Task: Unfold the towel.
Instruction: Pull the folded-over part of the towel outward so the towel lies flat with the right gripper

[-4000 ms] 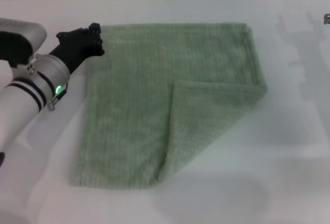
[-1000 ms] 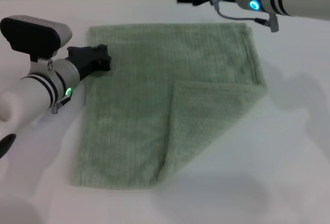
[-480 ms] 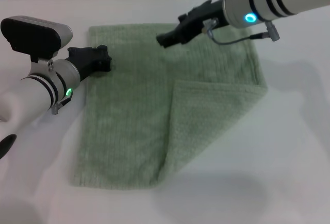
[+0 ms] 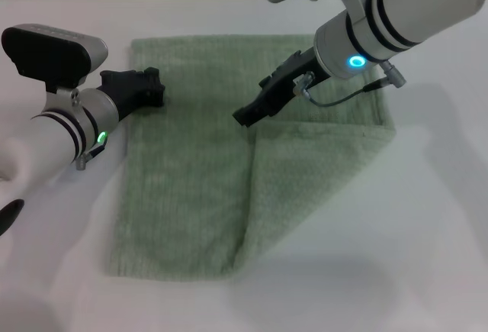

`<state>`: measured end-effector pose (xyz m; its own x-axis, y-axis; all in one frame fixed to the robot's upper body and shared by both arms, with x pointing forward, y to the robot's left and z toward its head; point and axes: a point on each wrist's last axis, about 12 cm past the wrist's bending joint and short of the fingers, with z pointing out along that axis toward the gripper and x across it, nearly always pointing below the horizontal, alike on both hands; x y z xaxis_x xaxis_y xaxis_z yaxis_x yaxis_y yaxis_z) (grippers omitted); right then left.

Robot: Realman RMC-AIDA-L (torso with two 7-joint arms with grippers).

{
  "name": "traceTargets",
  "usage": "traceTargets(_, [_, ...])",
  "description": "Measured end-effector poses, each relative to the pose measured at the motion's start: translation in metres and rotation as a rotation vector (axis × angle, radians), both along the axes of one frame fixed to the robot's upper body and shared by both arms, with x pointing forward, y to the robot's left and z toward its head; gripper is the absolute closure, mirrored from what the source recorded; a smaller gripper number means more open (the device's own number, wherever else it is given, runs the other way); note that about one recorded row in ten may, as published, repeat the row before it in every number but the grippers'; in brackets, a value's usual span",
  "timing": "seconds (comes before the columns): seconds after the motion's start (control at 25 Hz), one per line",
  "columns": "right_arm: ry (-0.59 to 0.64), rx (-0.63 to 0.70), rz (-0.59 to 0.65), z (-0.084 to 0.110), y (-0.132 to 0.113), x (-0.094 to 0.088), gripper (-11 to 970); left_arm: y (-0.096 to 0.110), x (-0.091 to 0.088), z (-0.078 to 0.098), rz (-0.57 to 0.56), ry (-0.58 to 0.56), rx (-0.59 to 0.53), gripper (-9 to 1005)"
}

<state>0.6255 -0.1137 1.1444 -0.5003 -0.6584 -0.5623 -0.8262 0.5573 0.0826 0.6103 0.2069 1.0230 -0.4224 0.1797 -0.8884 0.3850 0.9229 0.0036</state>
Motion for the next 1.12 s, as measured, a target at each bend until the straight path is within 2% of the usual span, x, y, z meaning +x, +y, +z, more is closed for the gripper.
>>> traceTargets(1.12, [0.039,-0.077,0.018,-0.024,0.006,0.002,183,0.001,-0.001,-0.001,-0.001,0.001,0.002,997])
